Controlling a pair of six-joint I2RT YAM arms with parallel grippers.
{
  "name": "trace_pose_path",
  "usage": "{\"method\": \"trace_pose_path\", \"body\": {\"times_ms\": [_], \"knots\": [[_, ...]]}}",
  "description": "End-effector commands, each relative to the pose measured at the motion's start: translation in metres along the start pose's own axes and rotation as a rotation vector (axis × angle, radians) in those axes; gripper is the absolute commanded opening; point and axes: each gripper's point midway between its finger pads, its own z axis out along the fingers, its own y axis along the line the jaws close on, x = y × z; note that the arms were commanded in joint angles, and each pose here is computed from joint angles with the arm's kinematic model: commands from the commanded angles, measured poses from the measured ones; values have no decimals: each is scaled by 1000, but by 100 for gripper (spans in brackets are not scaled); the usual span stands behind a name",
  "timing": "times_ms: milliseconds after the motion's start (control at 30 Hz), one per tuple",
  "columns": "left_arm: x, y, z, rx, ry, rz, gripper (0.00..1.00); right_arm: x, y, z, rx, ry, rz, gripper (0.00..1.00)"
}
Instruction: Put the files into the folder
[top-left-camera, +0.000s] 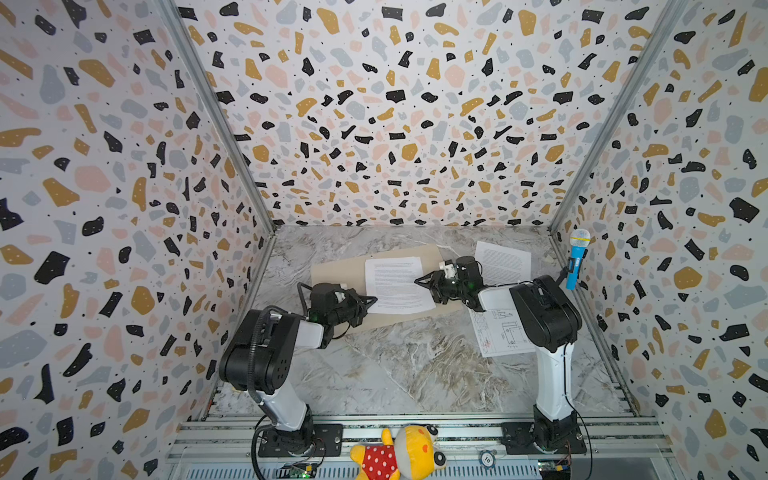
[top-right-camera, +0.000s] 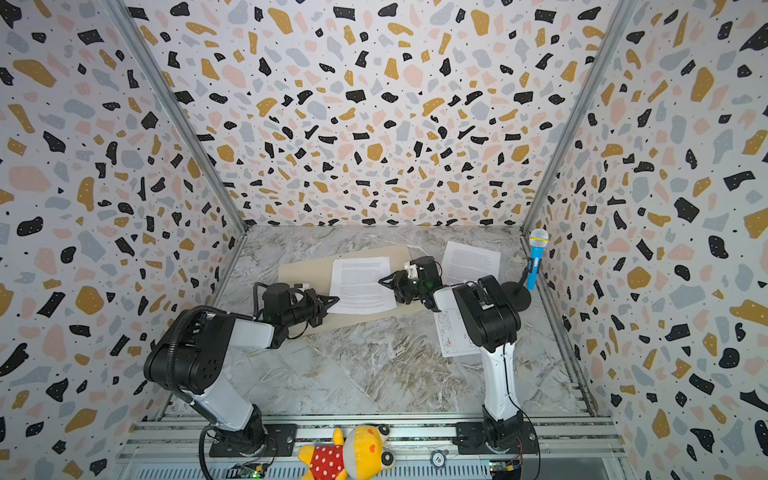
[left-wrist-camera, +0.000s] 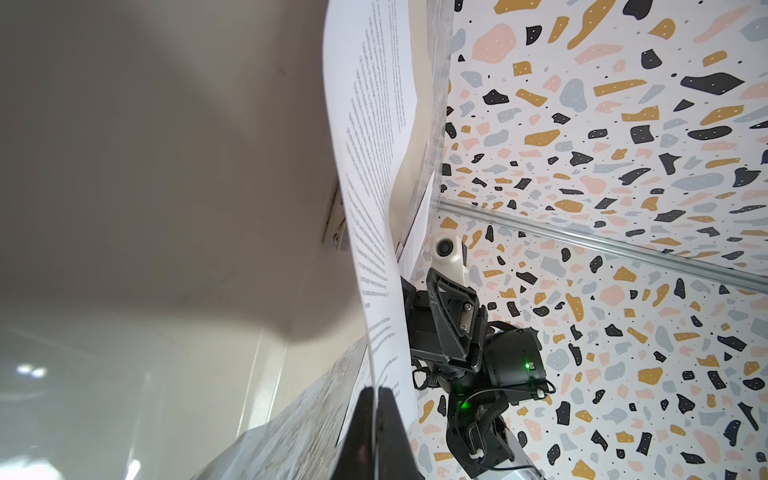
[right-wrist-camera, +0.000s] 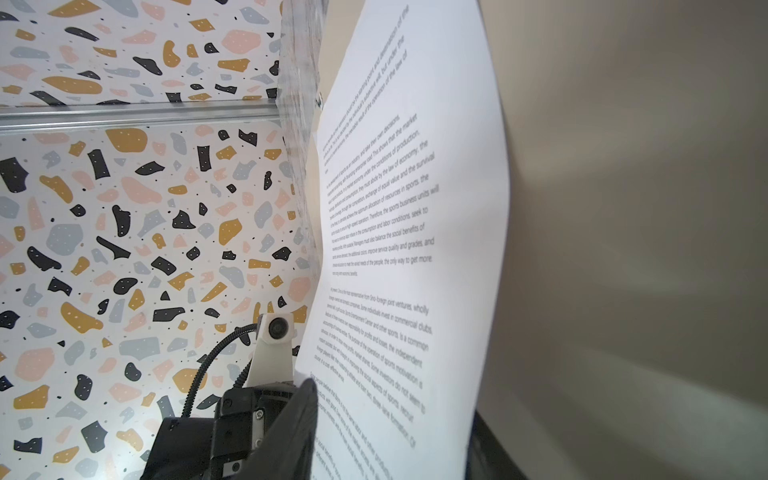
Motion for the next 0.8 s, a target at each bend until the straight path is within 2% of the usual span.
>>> {"method": "trace_pose_path", "body": {"times_ms": [0, 267, 567, 767], "knots": [[7, -1, -1, 13, 28, 30, 0, -13, 22, 3, -56, -10, -76, 46], [5, -1, -5, 20, 28, 34, 0, -20, 16, 6, -41, 1, -91, 44], [6, 8, -5, -10, 43, 54, 0, -24, 20, 9, -51, 19, -104, 15], [4, 15, -3, -41, 49, 71, 0, -21, 23, 12, -66, 48, -104, 8]]}}
